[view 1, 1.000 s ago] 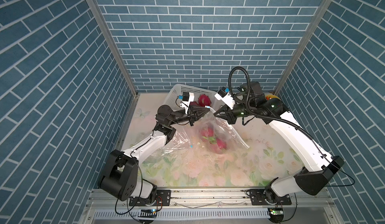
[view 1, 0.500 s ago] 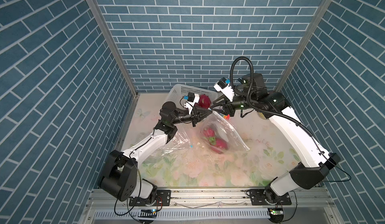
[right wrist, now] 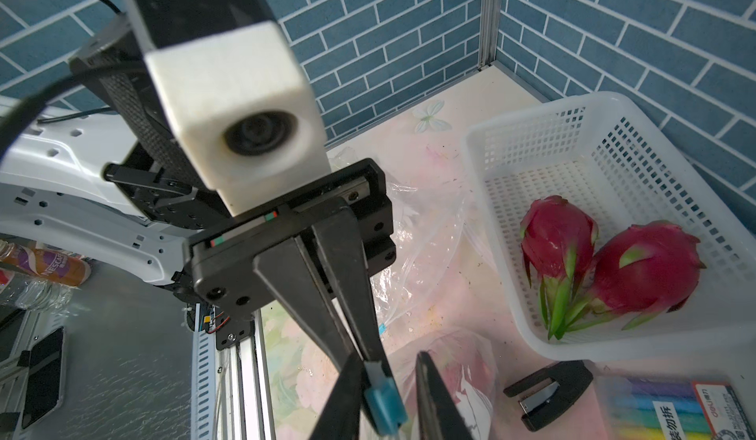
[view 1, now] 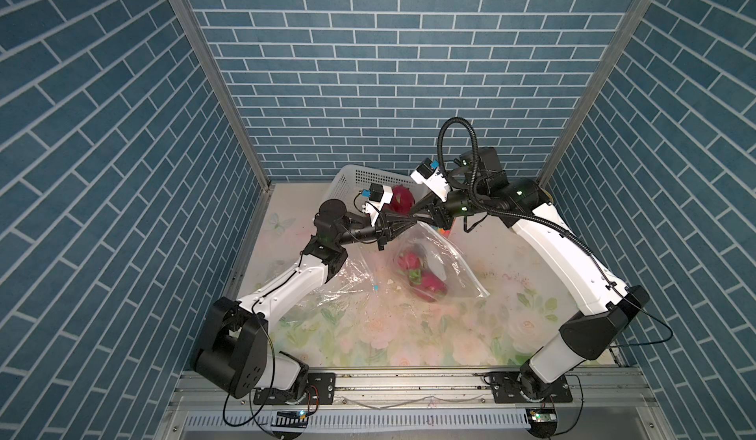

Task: Open the zip-top bag and take out the dragon fruit
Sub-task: Unzip the zipper on the zipper food storage bag.

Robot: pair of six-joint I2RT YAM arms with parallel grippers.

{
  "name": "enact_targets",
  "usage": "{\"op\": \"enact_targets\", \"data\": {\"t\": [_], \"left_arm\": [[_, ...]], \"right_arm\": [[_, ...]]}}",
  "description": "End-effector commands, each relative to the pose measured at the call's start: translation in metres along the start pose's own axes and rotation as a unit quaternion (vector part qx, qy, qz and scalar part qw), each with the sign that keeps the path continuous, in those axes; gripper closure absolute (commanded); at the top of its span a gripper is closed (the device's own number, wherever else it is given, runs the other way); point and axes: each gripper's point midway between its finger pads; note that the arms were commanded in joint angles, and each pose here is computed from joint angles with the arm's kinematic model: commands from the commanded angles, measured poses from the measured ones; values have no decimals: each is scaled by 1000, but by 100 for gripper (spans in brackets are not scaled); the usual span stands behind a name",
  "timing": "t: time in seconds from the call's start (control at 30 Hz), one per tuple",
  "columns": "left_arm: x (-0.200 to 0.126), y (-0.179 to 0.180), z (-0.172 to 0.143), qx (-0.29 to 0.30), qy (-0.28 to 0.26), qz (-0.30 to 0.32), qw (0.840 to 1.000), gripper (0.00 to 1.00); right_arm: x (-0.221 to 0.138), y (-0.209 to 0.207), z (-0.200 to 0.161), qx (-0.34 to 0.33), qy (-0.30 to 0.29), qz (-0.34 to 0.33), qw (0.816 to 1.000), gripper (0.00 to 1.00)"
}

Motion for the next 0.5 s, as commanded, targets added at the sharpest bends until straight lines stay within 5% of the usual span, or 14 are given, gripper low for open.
{"op": "enact_targets", "data": {"t": [0.0,0.37,0.47], "left_arm": [[-1,-9,13,28,-15,-4,999,100],[-2,-10,16,28,-21,-1,999,100],[-1,-10,16,26,-20,-2,999,97]], "right_arm": [[-6,8,-6,-24,2,6,1000,75],[-6,11,-9,-13,-6,11,1000,82],[-2,11,-11,-6,-5,20,1000,90]]}}
Point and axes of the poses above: each gripper's point midway between its finger pads, its own x axis out along the fingers, its own y axis along the line the jaws close on, z = x × y, and after that the axes turned 11 degrees about -x, right-handed
